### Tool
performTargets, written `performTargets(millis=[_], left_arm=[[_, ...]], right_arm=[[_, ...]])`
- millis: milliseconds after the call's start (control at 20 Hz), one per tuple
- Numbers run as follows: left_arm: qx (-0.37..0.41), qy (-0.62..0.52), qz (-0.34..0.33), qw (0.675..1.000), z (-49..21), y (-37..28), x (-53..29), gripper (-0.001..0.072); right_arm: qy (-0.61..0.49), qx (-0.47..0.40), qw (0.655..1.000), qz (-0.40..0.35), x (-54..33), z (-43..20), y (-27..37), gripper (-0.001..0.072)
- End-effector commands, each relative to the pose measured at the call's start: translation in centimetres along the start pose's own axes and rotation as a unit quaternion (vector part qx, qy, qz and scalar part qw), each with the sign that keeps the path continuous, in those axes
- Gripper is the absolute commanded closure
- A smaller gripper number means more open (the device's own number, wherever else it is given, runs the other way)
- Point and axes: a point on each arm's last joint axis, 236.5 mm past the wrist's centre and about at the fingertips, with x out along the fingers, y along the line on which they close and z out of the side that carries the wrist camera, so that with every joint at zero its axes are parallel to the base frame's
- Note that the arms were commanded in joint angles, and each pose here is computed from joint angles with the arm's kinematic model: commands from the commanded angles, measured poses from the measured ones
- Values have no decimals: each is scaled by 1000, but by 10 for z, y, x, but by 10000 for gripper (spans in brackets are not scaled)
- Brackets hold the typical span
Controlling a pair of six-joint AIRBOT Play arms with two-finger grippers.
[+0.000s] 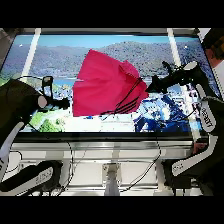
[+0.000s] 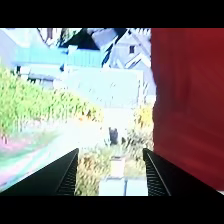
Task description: Fold the clothes and pants, and hang the long-sleeved shirts on hangers.
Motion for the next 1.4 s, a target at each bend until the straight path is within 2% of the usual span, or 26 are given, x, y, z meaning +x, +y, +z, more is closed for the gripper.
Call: performTargets(millis=[0, 50, 150, 300, 350, 400, 450, 1000, 1350], left_arm=[[22, 90, -91, 992, -43, -27, -8, 315], [29, 82, -144, 986, -41, -48, -12, 346], [26, 55, -214, 975, -28, -75, -20, 348], [2, 85, -230, 969, -37, -75, -9, 332], [0, 103, -234, 967, -45, -76, -5, 256], [-2, 119, -237, 964, -51, -77, -1, 139], [-5, 130, -239, 962, -56, -77, 2, 112], [-58, 105, -183, 976, -40, -21, 16, 114], [-107, 139, -222, 959, -50, -44, 41, 128]], right_arm=[[8, -12, 1000, -7, 1, -4, -5, 701], [16, -21, 1000, -5, 0, -8, -4, 701], [43, -40, 998, 3, 0, -21, -1, 701], [77, -52, 996, 13, -3, -37, 3, 701], [71, -52, 996, 14, -2, -34, 3, 701], [68, -52, 996, 15, -2, -33, 4, 701], [69, -52, 996, 17, -2, -33, 5, 701], [69, -52, 996, 19, -2, -33, 6, 700], [66, -51, 996, 30, -2, -32, 11, 700]])
